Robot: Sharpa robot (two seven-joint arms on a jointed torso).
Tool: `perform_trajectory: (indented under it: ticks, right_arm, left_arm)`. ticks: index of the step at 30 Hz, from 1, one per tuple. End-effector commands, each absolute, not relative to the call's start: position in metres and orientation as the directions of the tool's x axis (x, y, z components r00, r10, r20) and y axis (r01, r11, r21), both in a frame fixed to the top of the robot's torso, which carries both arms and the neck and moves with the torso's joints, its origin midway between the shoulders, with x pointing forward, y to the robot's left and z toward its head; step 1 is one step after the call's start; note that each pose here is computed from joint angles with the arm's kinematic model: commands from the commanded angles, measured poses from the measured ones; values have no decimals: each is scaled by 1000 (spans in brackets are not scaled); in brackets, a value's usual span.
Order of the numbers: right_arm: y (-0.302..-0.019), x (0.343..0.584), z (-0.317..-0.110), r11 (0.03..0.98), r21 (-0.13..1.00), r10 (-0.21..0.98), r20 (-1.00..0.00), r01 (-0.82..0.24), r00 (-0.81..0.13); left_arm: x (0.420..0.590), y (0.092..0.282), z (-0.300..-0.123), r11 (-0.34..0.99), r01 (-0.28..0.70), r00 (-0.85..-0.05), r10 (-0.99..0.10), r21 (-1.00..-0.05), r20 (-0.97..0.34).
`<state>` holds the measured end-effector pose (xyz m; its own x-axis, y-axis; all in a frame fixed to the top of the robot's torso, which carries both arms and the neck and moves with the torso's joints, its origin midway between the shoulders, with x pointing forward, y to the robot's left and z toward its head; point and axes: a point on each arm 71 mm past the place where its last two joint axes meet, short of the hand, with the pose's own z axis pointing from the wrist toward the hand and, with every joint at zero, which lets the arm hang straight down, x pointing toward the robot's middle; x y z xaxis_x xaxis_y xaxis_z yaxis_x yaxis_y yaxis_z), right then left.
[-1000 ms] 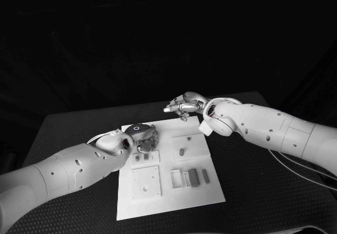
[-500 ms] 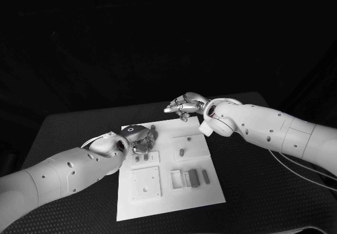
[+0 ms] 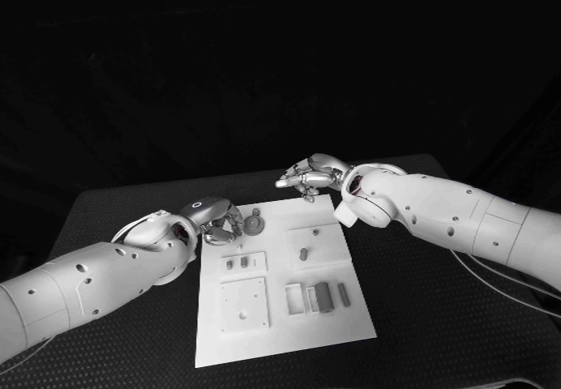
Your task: Assemble the parts on the task board
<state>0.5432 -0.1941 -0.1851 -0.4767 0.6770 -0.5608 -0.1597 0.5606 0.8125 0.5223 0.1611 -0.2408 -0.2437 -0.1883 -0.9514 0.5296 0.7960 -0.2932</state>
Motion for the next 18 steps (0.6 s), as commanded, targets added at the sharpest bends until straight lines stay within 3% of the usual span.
perform_trajectory:
  ticks: [1,6,18]
  right_arm:
    - [-194,543,-185,558,813,674,-562,-168,-480]
    - [-194,543,-185,559,812,674,-562,-167,-480]
    - [-193,543,-185,558,813,673,-561,-168,-481]
  left_arm:
    - [521,165,-240,803,501,-285,-200,-324,-937]
    - [519,172,-242,812,488,-313,-181,-321,-932]
    - [519,166,-243,809,515,-303,-137,-283,-943]
